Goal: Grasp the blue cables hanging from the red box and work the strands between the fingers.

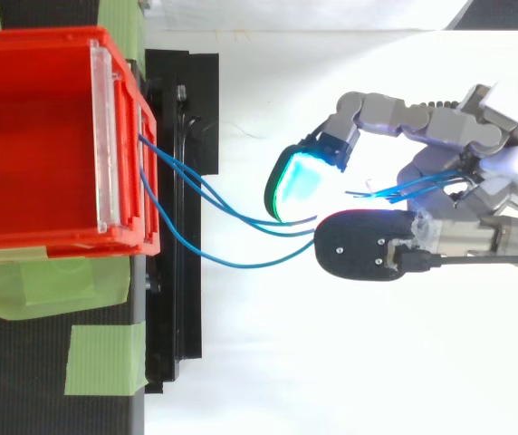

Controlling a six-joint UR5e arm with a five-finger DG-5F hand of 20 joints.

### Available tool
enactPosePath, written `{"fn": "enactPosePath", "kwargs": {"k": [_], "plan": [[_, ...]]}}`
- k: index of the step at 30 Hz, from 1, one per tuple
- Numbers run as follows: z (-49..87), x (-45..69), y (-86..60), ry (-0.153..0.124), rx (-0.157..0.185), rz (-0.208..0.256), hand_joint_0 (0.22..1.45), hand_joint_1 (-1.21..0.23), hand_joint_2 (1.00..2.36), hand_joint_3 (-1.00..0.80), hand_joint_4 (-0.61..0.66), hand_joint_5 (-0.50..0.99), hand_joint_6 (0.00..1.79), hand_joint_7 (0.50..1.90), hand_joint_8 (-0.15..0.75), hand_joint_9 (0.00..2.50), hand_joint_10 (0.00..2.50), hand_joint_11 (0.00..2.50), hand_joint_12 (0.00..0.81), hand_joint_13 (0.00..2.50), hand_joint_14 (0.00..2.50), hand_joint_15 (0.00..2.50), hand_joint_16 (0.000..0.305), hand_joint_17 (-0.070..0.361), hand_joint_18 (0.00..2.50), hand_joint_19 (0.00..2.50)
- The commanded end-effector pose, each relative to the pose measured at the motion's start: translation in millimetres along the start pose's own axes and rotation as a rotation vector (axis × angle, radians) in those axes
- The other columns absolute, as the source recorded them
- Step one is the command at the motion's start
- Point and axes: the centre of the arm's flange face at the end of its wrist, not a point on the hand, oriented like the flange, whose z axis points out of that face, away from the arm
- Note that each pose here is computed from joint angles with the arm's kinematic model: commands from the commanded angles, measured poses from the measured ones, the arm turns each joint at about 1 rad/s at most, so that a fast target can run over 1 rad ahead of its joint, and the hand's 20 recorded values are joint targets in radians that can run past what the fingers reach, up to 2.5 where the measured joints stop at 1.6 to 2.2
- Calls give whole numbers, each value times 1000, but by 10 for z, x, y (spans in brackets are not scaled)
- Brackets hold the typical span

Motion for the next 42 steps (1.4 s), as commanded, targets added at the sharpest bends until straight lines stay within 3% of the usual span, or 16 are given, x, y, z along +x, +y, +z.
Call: {"fn": "enactPosePath", "kwargs": {"k": [1, 9, 12, 18, 21, 23, 27, 34, 38, 42], "plan": [[-2, 2, -9, -1, 1, -1, 876, -516, 1018, -471, 249, 355, 6, 1460, 478, 1742, 2500, 2500, 586, 1938, 2500, 1600, 255, 191, 2500, 583], [-1, 0, 0, -1, 0, -16, 791, -608, 1013, -650, 281, 281, 73, 1470, 478, 1742, 2500, 2500, 586, 1938, 2500, 1600, 255, 191, 2500, 583], [-1, 5, -7, 2, 0, -49, 798, -669, 1013, -656, 276, 213, 171, 1425, 478, 1742, 2500, 2500, 586, 1938, 2500, 1600, 255, 191, 2500, 583], [-6, 9, 2, 2, -1, -60, 861, -736, 1018, -440, 276, 55, 412, 1319, 478, 1742, 2500, 2500, 586, 1938, 2500, 1600, 255, 191, 2500, 583], [-6, 9, 2, 2, -1, -60, 861, -742, 1017, -491, 273, 32, 422, 1314, 478, 1742, 2500, 2500, 586, 1938, 2500, 1600, 255, 191, 2500, 583], [-5, 10, -6, 1, 0, -61, 925, -745, 1018, -464, 274, 27, 438, 1293, 478, 1742, 2500, 2500, 586, 1938, 2500, 1600, 255, 191, 2500, 583], [-7, 17, 10, 2, -2, -56, 1015, -664, 1020, -202, 279, 39, 578, 1217, 478, 1742, 2500, 2500, 586, 1938, 2500, 1600, 255, 191, 2500, 583], [-7, 18, 10, 3, -2, -53, 1173, -633, 1013, 121, 279, 227, 464, 1290, 478, 1742, 2500, 2500, 586, 1938, 2500, 1600, 255, 191, 2500, 583], [-6, 7, 1, 0, -1, -46, 1206, -645, 1013, 71, 271, 266, 386, 1330, 478, 1742, 2500, 2500, 586, 1938, 2500, 1600, 255, 191, 2500, 583], [-10, 14, 3, 2, -1, -37, 1090, -717, 1025, -98, 239, 293, 224, 1397, 478, 1742, 2500, 2500, 586, 1938, 2500, 1600, 255, 191, 2500, 583]]}}
